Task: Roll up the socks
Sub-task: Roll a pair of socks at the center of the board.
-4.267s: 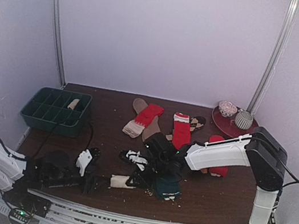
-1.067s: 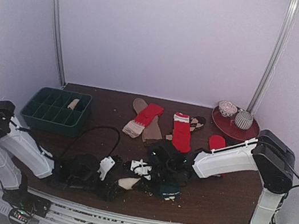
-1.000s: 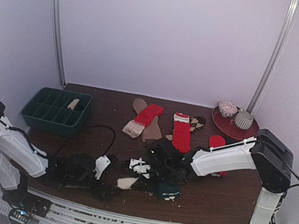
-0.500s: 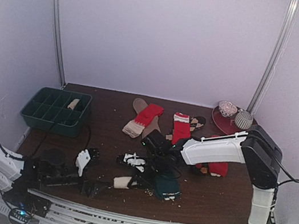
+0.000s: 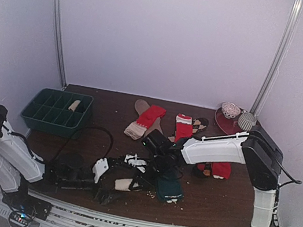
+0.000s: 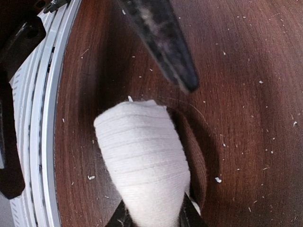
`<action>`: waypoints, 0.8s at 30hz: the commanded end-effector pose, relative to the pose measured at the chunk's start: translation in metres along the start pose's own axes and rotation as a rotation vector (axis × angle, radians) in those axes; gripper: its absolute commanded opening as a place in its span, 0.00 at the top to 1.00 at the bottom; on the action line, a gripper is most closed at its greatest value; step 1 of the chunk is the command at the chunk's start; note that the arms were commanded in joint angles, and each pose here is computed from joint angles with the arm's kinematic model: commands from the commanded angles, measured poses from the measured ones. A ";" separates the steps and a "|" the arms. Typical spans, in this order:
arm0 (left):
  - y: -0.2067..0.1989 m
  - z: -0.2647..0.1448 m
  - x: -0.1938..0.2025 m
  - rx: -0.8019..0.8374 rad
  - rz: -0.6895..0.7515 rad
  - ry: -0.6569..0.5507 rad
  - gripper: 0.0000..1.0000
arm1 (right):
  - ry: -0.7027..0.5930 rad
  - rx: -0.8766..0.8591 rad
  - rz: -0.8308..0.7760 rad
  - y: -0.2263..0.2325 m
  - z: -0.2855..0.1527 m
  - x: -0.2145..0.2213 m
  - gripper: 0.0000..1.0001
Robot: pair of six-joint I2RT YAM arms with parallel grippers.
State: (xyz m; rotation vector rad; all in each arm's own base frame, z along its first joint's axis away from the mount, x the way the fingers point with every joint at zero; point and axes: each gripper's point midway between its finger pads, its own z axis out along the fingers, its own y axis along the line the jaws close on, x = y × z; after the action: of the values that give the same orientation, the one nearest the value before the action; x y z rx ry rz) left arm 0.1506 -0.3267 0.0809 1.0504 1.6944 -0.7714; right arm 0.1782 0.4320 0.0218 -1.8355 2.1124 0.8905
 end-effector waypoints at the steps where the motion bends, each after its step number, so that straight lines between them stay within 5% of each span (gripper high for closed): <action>1: 0.004 0.008 -0.021 -0.004 0.036 -0.090 0.05 | 0.426 -0.038 0.223 0.014 0.027 0.132 0.77; 5: 0.004 0.016 -0.007 0.015 0.032 -0.063 0.14 | 0.422 -0.040 0.228 0.014 0.029 0.132 0.77; 24: 0.024 0.021 0.020 0.010 -0.098 -0.069 0.17 | 0.446 -0.044 0.245 0.016 0.029 0.140 0.78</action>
State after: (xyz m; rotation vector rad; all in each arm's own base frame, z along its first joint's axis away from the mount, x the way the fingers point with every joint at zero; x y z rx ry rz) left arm 0.1735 -0.3295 0.0376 1.0251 1.7439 -0.7729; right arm 0.1780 0.4315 0.0212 -1.8247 2.1275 0.8992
